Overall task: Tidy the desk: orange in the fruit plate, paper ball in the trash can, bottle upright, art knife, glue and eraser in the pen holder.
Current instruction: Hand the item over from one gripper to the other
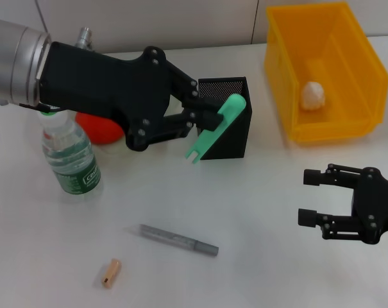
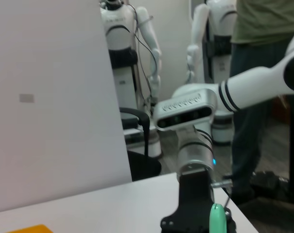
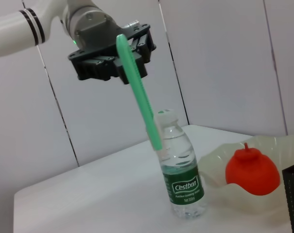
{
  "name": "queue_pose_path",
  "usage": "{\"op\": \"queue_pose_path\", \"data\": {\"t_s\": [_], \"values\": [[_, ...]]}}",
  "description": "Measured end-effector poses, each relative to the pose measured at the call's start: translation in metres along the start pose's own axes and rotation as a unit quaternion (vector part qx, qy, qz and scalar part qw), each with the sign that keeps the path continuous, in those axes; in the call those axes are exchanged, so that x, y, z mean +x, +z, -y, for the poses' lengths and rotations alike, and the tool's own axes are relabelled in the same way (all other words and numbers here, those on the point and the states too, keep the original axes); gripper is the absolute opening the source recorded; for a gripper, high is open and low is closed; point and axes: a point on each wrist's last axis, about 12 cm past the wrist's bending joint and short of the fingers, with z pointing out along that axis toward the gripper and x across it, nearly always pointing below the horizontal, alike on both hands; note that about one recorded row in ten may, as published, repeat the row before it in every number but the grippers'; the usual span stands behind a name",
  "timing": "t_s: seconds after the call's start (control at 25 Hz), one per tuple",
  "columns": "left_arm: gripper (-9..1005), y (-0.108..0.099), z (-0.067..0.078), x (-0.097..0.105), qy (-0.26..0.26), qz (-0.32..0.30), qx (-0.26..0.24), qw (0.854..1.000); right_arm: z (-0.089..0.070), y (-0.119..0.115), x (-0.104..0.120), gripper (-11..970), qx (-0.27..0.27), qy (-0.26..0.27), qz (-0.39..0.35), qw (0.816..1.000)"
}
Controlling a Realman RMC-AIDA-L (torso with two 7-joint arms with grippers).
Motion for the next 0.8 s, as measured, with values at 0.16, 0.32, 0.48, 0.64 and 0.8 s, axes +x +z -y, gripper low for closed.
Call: {"op": "queue_pose_path", "data": {"t_s": [0.16,0.32,0.48,0.64,0.8], "values": [[87,-0.0035,-0.0003,0.0038,-0.015,0.027,-0.014,0.999,-0.0008,-0.0004,0.0,773,-0.002,0.0,0.001,1.0],[87,-0.0039,0.0007,0.0049,-0.019,0.037,-0.014,0.999,-0.001,-0.0005,0.0002,773,-0.002,0.001,0.001,1.0],[87,-0.0041,0.0012,0.0051,-0.02,0.04,-0.015,0.999,-0.0014,-0.0006,0.0,773,-0.004,0.0,0.002,1.0],[86,-0.0057,0.0009,0.0048,-0.021,0.06,-0.029,0.998,-0.002,-0.002,-0.0005,773,-0.003,-0.003,0.005,1.0],[86,-0.0059,0.0011,0.007,-0.023,0.083,-0.048,0.995,-0.0021,-0.003,-0.0005,773,-0.001,-0.004,0.009,1.0]]}}
